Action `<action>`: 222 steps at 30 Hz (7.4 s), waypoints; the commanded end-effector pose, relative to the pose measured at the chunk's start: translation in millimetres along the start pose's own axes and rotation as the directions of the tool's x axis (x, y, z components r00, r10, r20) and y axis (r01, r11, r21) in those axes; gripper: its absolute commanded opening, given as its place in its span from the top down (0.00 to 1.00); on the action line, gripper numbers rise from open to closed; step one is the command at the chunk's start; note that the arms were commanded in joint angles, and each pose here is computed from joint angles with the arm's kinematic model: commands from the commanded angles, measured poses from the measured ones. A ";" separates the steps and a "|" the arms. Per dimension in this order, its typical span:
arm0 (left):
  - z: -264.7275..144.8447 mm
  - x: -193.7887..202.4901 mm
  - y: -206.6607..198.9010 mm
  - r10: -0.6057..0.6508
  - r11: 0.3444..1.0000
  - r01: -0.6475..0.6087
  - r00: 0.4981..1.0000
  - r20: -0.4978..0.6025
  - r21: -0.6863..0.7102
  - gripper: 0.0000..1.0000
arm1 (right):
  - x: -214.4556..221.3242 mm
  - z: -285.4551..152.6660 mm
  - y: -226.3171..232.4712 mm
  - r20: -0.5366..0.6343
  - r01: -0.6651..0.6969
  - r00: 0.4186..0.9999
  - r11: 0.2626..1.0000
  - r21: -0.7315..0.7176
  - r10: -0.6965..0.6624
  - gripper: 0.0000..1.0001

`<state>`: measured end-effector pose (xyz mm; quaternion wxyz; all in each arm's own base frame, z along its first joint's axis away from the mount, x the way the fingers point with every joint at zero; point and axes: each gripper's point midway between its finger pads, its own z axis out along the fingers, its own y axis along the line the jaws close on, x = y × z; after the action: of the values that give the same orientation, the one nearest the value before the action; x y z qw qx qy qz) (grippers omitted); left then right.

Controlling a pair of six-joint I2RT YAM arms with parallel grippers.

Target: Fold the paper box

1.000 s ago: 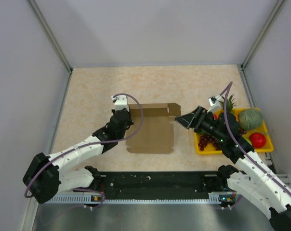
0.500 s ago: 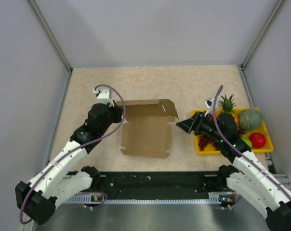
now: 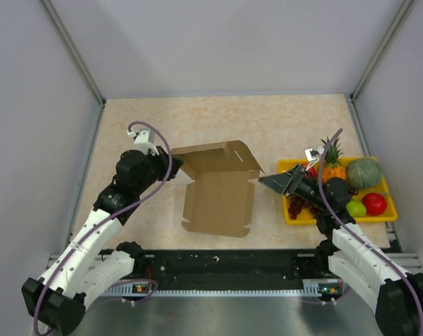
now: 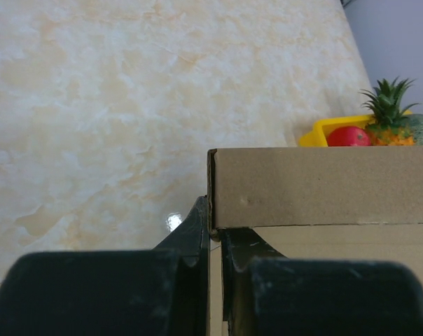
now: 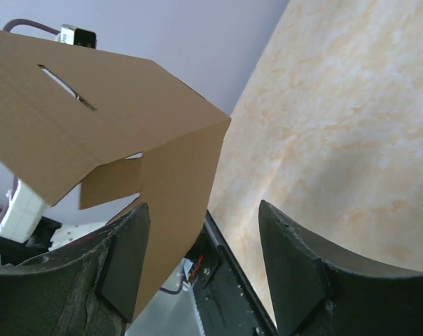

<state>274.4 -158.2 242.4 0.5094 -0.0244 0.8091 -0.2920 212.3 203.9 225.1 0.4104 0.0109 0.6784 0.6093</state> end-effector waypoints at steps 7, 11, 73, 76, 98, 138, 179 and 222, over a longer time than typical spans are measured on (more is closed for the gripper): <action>-3.9 -23.2 -35.3 -0.070 0.985 0.059 0.996 0.062 0.160 1.00 | -22.7 2.3 61.9 0.019 0.030 0.999 0.976 -0.216 -0.027 0.37; -1.5 -20.9 -35.5 -0.075 0.984 0.064 0.996 0.058 0.168 1.00 | -20.7 0.9 69.7 0.010 0.024 1.000 0.969 -0.246 -0.023 0.37; 11.6 4.2 -24.2 0.059 0.980 -0.058 0.998 0.001 0.189 1.00 | 2.6 -27.6 81.4 -0.100 0.508 0.851 0.857 -0.084 -0.515 0.20; 9.2 8.3 -32.9 0.080 0.965 -0.069 0.996 -0.035 0.252 1.00 | 2.9 -30.4 93.2 -0.152 0.529 0.828 0.842 -0.111 -0.540 0.19; 11.0 38.8 -60.1 0.133 0.854 0.000 0.967 -0.219 0.520 1.00 | 13.7 3.1 142.9 -0.288 0.366 0.790 0.793 -0.487 -0.541 0.44; 15.4 13.5 -11.9 0.098 0.977 -0.108 0.993 0.065 0.185 1.00 | 37.3 79.2 42.7 -0.141 0.740 0.657 0.669 -0.071 -0.741 0.42; 61.0 46.5 93.4 0.284 0.916 -0.245 0.955 0.081 -0.316 1.00 | -15.3 64.1 -24.2 -0.160 0.447 0.894 0.808 0.384 -0.418 0.14; 66.8 87.1 103.5 0.247 0.891 -0.183 0.963 0.104 -0.415 1.00 | -2.9 123.4 -76.4 -0.243 0.273 0.955 0.835 0.478 -0.173 0.25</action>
<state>313.3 -129.1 96.1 0.5747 -0.0532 0.8150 -0.0514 308.3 278.3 152.9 0.3663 -0.0237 0.8666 0.3380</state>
